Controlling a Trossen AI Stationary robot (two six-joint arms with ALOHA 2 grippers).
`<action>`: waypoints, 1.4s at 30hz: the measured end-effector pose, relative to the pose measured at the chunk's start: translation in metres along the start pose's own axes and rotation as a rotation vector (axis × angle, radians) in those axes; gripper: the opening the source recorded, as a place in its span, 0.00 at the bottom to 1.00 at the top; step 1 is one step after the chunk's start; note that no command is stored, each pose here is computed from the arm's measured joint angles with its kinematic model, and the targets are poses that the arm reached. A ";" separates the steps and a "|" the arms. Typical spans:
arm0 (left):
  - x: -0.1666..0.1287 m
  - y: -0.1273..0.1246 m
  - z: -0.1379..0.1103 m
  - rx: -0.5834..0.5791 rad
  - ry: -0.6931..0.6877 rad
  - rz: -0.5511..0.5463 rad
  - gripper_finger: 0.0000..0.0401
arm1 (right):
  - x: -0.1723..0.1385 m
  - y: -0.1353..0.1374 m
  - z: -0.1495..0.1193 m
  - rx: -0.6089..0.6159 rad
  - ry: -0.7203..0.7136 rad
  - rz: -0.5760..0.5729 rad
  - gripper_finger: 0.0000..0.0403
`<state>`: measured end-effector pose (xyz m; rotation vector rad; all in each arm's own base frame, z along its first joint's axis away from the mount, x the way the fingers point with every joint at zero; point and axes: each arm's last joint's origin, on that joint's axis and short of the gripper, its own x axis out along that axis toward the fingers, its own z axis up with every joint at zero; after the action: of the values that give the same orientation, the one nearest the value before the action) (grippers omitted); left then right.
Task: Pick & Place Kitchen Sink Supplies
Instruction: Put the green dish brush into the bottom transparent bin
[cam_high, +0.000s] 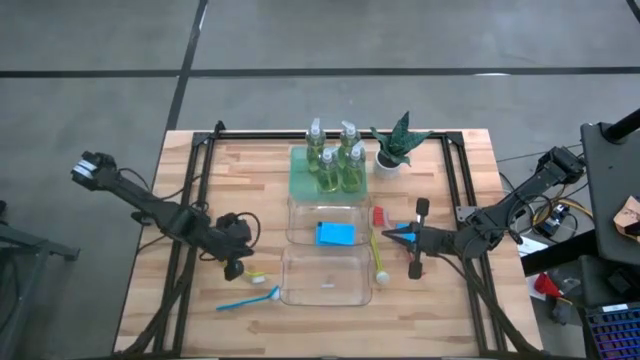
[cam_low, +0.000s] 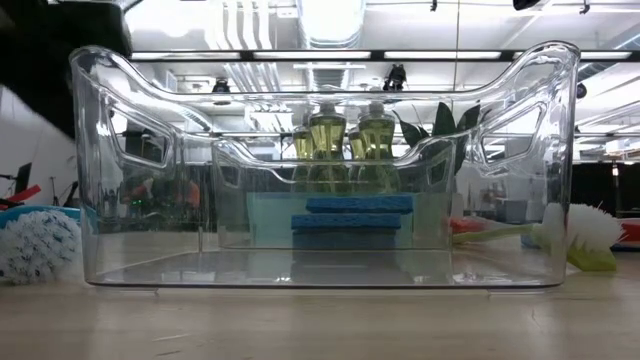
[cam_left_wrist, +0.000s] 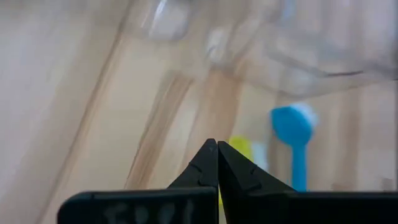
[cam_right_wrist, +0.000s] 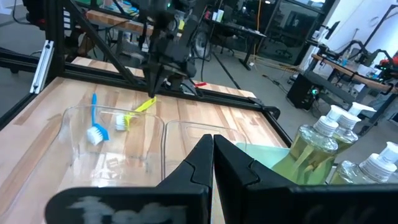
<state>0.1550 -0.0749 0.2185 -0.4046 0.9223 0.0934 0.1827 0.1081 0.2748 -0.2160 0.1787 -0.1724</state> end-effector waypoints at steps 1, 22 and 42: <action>0.002 0.001 -0.002 -0.031 0.026 0.018 0.00 | 0.000 0.000 0.000 0.000 0.000 0.000 0.02; 0.040 -0.001 -0.019 0.012 0.270 0.110 0.35 | 0.001 -0.001 0.000 -0.011 -0.002 -0.003 0.02; 0.051 0.004 -0.032 0.001 0.429 0.076 0.39 | 0.001 -0.001 0.000 0.002 -0.003 -0.004 0.02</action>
<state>0.1607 -0.0881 0.1603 -0.3960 1.3611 0.0766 0.1833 0.1074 0.2752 -0.2150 0.1756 -0.1760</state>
